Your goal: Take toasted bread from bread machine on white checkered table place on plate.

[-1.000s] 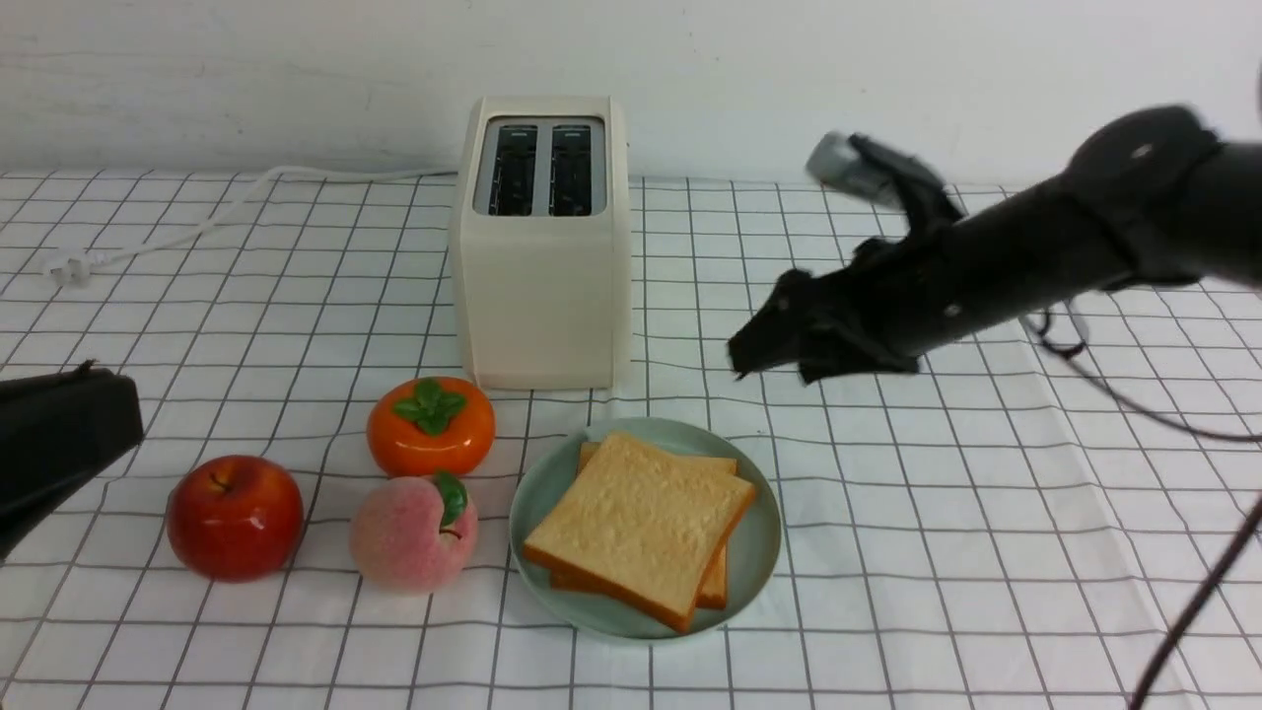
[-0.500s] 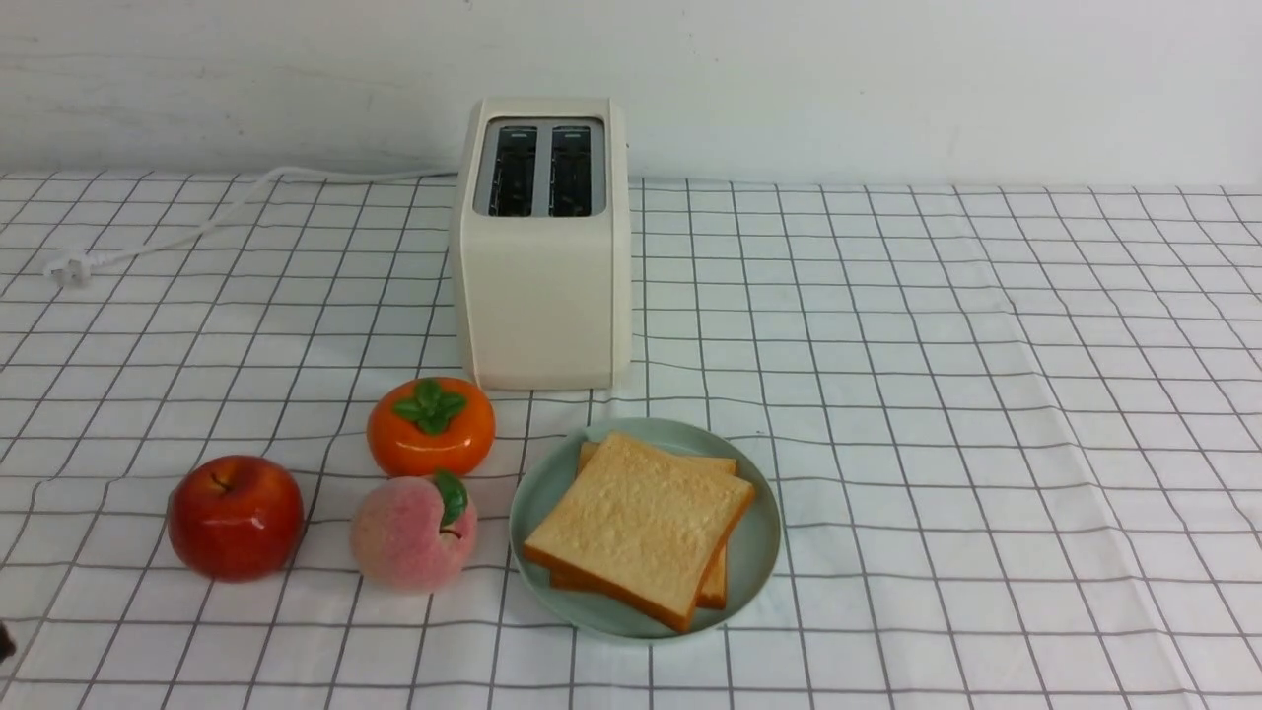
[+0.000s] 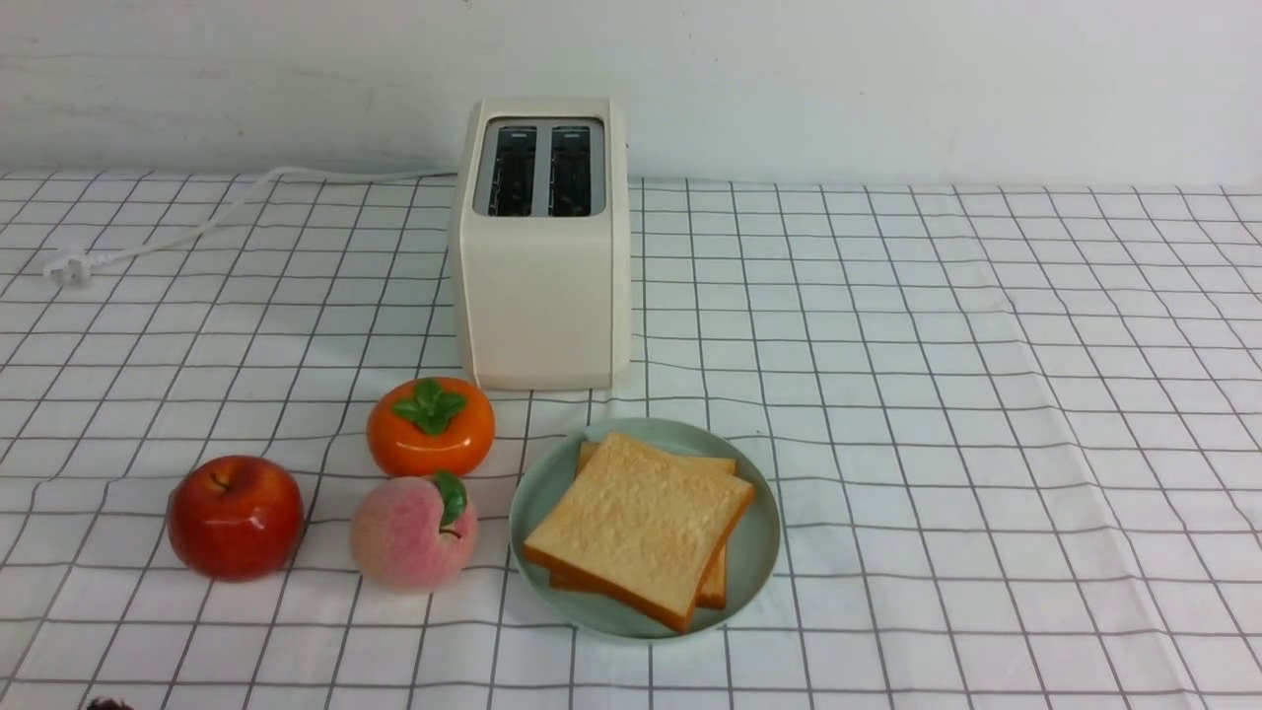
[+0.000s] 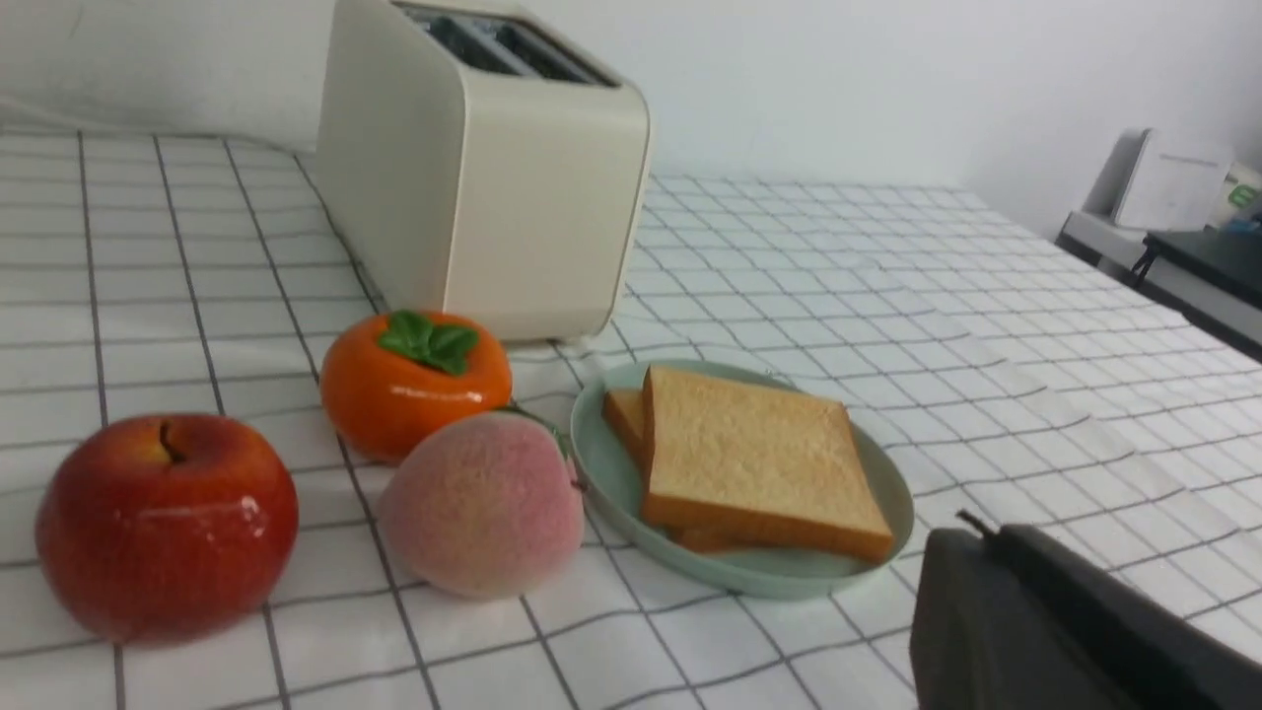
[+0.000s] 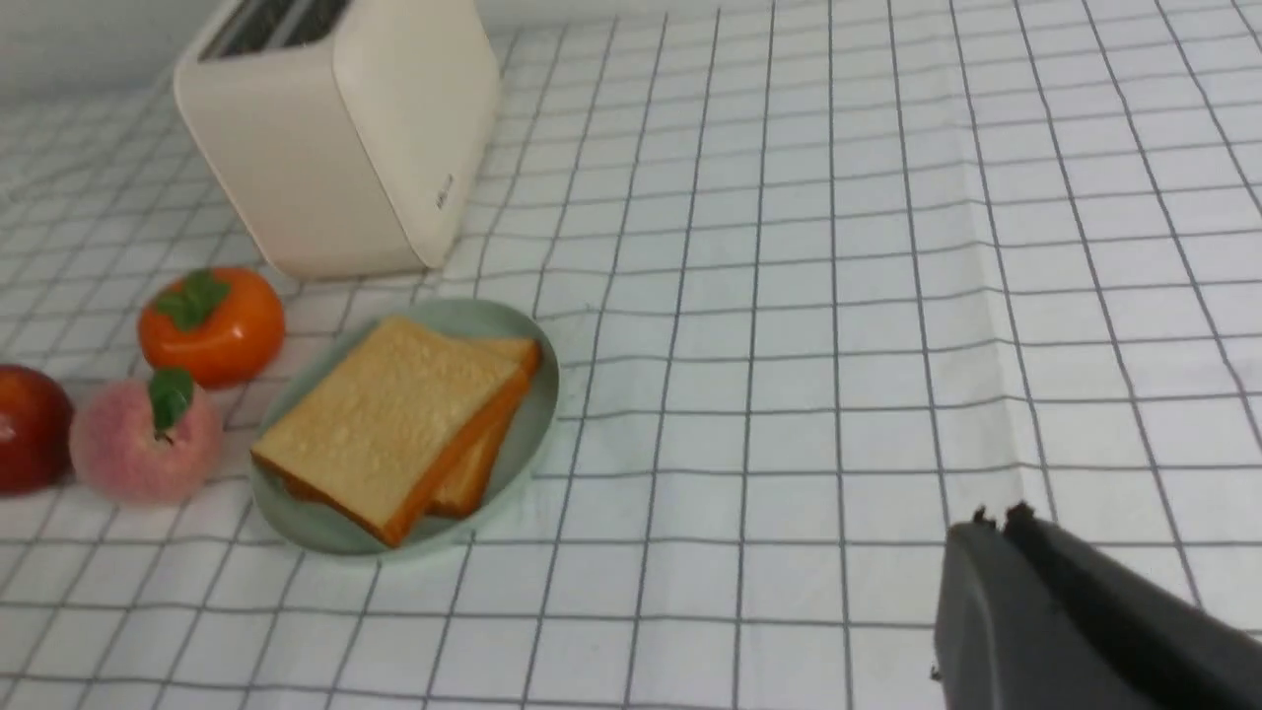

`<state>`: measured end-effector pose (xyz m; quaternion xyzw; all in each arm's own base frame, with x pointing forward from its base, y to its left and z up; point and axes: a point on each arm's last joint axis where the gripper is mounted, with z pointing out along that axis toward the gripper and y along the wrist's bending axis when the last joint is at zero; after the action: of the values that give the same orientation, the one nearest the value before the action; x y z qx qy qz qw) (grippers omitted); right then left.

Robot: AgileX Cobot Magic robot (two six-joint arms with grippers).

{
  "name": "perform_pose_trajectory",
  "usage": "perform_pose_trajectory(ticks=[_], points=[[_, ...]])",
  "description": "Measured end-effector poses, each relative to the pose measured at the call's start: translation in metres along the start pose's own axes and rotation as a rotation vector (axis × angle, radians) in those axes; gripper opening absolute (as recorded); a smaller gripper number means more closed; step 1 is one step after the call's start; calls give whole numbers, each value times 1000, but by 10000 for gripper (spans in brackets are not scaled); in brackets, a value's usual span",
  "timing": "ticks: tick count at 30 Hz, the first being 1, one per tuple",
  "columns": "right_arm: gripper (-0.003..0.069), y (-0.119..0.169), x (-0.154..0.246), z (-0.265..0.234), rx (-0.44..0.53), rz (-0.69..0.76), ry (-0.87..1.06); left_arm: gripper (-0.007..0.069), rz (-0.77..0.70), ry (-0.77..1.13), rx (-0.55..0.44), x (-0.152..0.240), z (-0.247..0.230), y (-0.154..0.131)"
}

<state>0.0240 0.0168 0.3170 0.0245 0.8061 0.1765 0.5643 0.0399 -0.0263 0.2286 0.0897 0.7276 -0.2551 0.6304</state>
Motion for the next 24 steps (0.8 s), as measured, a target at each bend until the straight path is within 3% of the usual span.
perform_pose_trajectory(ticks=[15,19,24], points=[[19,-22,47,40,41,48,75,-13,-5,66,-15,19,5,5],[-14,-36,56,50,132,-34,-55,-13,-5,67,-15,19,5,5],[-20,-59,96,62,260,-76,-120,-13,-5,70,-15,20,5,5]])
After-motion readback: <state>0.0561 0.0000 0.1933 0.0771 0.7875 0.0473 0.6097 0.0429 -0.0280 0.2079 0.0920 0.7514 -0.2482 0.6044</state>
